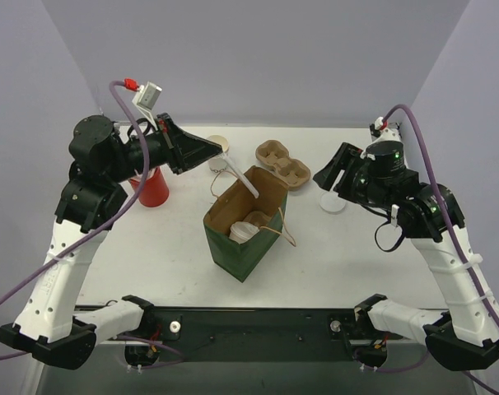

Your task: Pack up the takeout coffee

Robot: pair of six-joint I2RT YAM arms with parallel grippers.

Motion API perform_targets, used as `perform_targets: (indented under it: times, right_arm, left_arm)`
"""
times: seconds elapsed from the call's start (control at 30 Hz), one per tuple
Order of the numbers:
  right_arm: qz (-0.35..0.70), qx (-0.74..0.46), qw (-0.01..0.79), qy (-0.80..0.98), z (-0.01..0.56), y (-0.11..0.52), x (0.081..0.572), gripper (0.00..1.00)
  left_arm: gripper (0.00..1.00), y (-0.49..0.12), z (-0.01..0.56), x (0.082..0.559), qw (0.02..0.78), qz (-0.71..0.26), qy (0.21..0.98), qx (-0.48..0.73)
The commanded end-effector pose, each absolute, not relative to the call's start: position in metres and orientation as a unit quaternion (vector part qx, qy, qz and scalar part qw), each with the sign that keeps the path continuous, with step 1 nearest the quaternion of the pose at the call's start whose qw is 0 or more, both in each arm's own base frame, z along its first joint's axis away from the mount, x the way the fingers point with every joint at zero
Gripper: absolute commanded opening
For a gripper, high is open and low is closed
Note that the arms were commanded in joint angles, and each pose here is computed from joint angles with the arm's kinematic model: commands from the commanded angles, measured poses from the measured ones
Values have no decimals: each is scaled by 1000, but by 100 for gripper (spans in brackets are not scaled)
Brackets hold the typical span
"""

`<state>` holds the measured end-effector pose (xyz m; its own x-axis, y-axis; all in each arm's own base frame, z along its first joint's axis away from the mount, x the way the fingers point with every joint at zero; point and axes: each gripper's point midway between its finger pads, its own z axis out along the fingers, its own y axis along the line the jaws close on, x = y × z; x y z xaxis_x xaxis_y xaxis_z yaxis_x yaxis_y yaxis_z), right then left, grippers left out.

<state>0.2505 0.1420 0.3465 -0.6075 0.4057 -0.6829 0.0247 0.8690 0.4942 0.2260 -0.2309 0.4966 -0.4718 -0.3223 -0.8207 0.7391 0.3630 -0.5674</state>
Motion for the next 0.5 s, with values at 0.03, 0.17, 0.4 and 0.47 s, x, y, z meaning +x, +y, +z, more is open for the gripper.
perform_targets:
  times: [0.03, 0.17, 0.4, 0.47]
  right_arm:
    - [223, 136, 434, 862, 349, 137, 251, 58]
    - [223, 137, 433, 862, 348, 137, 250, 58]
    - [223, 134, 428, 866, 344, 140, 252, 58]
    - [224, 134, 429, 865, 345, 141, 254, 58]
  left_arm:
    - [0, -243, 466, 237, 470, -527, 688, 168]
    - [0, -251, 442, 248, 453, -517, 708, 166]
    - [0, -285, 380, 258, 387, -478, 761, 207]
    - [14, -290, 362, 262, 375, -447, 785, 209]
